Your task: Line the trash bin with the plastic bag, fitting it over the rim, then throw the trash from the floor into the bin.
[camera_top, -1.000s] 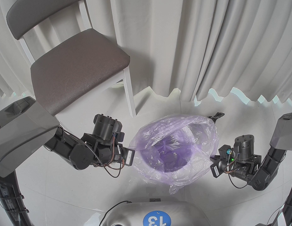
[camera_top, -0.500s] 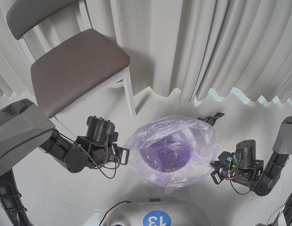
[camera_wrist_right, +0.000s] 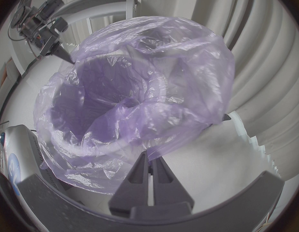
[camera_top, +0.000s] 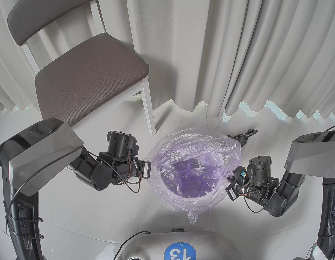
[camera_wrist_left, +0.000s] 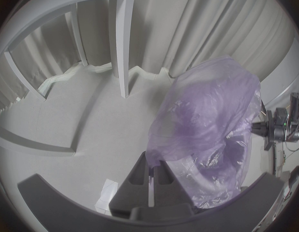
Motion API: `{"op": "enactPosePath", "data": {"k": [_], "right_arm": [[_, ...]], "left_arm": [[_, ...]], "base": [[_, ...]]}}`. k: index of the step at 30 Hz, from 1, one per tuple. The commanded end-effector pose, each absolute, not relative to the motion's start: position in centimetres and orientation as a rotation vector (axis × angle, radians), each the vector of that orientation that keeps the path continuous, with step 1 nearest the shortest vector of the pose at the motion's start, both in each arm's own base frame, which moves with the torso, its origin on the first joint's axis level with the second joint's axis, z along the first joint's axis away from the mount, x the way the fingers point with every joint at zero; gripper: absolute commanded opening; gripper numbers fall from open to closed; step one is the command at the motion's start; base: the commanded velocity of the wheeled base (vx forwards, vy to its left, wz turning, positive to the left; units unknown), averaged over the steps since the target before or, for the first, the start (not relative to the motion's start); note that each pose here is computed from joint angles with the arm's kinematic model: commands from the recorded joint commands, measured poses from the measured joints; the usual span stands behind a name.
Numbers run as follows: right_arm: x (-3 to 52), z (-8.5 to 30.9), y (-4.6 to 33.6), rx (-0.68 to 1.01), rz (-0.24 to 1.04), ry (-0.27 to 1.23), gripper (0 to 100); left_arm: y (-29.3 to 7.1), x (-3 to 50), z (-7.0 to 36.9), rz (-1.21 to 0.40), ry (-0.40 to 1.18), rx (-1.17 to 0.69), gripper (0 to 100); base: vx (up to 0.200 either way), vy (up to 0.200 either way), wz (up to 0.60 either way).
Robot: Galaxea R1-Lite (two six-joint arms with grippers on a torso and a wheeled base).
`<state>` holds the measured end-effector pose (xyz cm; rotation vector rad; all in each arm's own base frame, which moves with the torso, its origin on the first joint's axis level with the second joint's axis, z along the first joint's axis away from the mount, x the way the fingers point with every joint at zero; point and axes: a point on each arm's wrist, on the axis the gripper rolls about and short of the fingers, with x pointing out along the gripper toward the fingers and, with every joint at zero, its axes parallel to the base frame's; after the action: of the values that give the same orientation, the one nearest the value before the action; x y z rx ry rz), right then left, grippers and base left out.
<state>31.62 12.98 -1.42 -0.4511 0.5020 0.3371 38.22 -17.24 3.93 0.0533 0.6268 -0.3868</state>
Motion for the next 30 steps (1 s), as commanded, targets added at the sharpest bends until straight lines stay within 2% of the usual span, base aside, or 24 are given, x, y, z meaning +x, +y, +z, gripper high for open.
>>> {"op": "enactPosePath", "data": {"k": [1, 7, 8, 11, 17, 23, 30], "right_arm": [[32.7, -2.1, 13.1, -0.451, 0.332, 0.513, 0], [32.6, -0.5, 12.6, -0.441, 0.324, 0.490, 0], [32.6, -0.5, 12.6, -0.441, 0.324, 0.490, 100], [30.8, 0.0, 11.9, -0.441, 0.334, 0.512, 100], [27.0, 3.4, 10.5, -0.424, 0.341, 0.463, 100], [25.3, 5.0, 9.8, -0.406, 0.341, 0.438, 100], [23.5, 9.9, 9.3, -0.348, 0.322, 0.302, 100]], "left_arm": [[-16.9, 39.6, 3.3, -0.372, 0.620, 0.041, 0], [-17.1, 38.9, 4.7, -0.388, 0.597, 0.033, 0], [-17.1, 38.9, 4.7, -0.388, 0.597, 0.033, 0], [-17.4, 38.2, 6.3, -0.394, 0.571, -0.003, 0], [-17.2, 36.5, 8.4, -0.399, 0.544, -0.060, 0], [-17.3, 35.7, 8.1, -0.414, 0.512, -0.062, 0], [-17.5, 35.2, 7.0, -0.408, 0.533, -0.054, 0]], "base": [[0.000, 0.000, 0.00], [0.000, 0.000, 0.00], [0.000, 0.000, 0.00], [0.000, 0.000, 0.00], [0.000, 0.000, 0.00], [0.000, 0.000, 0.00], [0.000, 0.000, 0.00]]}}
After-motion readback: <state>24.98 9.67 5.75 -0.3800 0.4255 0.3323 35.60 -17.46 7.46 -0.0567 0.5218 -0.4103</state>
